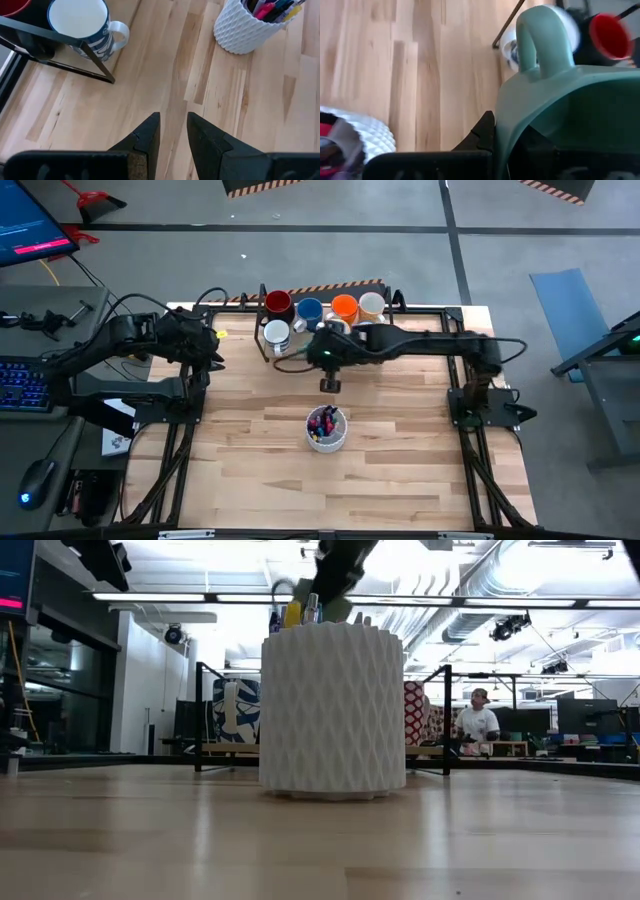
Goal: Place coffee mugs
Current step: Put the green mug into the shelf
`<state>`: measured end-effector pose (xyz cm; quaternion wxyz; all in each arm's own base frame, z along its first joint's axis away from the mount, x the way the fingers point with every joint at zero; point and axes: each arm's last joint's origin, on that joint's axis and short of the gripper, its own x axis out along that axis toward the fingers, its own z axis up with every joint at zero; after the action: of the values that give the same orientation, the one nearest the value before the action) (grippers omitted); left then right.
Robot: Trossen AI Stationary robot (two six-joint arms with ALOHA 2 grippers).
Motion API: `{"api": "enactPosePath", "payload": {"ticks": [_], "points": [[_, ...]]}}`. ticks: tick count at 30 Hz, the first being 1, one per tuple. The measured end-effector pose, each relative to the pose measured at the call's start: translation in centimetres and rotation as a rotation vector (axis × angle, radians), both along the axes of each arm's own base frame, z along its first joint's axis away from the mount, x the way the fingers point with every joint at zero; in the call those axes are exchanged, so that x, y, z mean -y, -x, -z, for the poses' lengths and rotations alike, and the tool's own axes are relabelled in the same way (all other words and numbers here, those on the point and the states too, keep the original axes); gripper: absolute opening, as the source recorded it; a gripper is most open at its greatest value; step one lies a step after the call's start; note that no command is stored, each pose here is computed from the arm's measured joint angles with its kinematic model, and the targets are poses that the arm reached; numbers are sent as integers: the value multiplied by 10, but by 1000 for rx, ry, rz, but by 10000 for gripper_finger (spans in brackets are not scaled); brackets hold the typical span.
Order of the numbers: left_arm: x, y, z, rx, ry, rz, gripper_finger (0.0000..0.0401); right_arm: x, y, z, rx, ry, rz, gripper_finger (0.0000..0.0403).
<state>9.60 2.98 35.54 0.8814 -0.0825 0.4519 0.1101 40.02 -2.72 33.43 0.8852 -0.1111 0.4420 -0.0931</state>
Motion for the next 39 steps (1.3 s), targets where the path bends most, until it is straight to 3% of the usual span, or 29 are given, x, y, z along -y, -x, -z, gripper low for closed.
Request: {"api": "enactPosePath", "payload": {"ticks": [5, 14, 21, 32, 39], "points": [[-1, -4, 1, -16, 5, 0, 88, 14, -31, 20, -127, -15, -50, 0], [-4, -12, 4, -49, 14, -1, 88, 42, -66, 50, -209, -55, -74, 0], [-6, -18, 10, -70, 17, 6, 88, 63, -66, 63, -245, -100, -38, 0], [-9, -26, 56, -194, 47, 22, 88, 74, -64, 66, -253, -142, -34, 0], [-10, -29, 60, -178, 16, 9, 88, 80, -70, 84, -277, -157, -27, 0]]}}
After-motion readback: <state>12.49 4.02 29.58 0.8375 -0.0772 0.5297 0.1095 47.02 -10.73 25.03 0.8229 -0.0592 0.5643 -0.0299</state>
